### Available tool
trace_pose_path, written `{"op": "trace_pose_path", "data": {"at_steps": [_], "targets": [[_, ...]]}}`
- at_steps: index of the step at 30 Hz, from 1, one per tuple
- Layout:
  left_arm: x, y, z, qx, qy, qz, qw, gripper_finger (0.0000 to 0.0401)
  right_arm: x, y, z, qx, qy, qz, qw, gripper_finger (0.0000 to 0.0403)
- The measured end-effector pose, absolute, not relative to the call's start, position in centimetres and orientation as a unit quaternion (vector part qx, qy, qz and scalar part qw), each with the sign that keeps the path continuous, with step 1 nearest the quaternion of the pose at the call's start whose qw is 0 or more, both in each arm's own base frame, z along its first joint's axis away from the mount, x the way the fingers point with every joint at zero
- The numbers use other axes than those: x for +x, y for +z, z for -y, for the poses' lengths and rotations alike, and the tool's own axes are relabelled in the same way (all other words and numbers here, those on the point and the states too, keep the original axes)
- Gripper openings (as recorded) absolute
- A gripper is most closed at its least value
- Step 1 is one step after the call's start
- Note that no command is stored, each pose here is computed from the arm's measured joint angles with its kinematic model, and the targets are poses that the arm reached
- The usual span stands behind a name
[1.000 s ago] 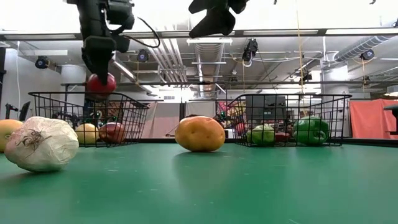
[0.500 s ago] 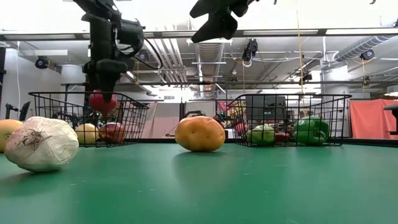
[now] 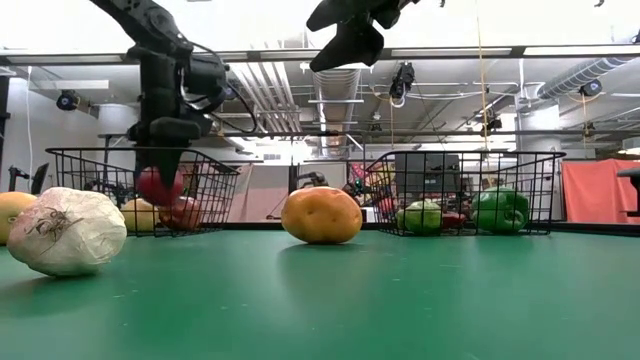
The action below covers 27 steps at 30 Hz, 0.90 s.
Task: Sort produce into baskets
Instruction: Put the red tomato into the left wire basket
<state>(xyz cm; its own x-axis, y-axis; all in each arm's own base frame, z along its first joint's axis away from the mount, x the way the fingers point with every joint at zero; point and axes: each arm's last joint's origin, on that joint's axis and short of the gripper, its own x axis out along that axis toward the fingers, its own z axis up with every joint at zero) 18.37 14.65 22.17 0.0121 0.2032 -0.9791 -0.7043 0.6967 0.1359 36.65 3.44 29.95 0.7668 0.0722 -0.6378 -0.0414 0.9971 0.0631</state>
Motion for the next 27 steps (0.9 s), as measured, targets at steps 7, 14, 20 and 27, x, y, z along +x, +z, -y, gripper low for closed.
{"op": "trace_pose_path", "data": {"at_steps": [7,14,20,27], "targets": [[18.4,21.6,-14.8,-0.209,0.34,-0.605,0.689,0.0309,36.7,29.9,-3.4,0.023,0.03,-0.341,0.939,0.0368],[18.4,21.5,-14.8,-0.209,0.339,-0.606,0.689,0.031,36.7,29.9,-3.4,0.021,0.031,-0.341,0.939,0.0368],[18.4,21.5,-14.8,-0.208,0.339,-0.606,0.689,0.031,36.7,29.9,-3.4,0.02,0.031,-0.341,0.939,0.0368],[17.8,23.3,-14.3,-0.187,0.325,-0.625,0.685,0.031,36.6,30.0,-3.4,0.009,0.035,-0.34,0.94,0.0368]]}}
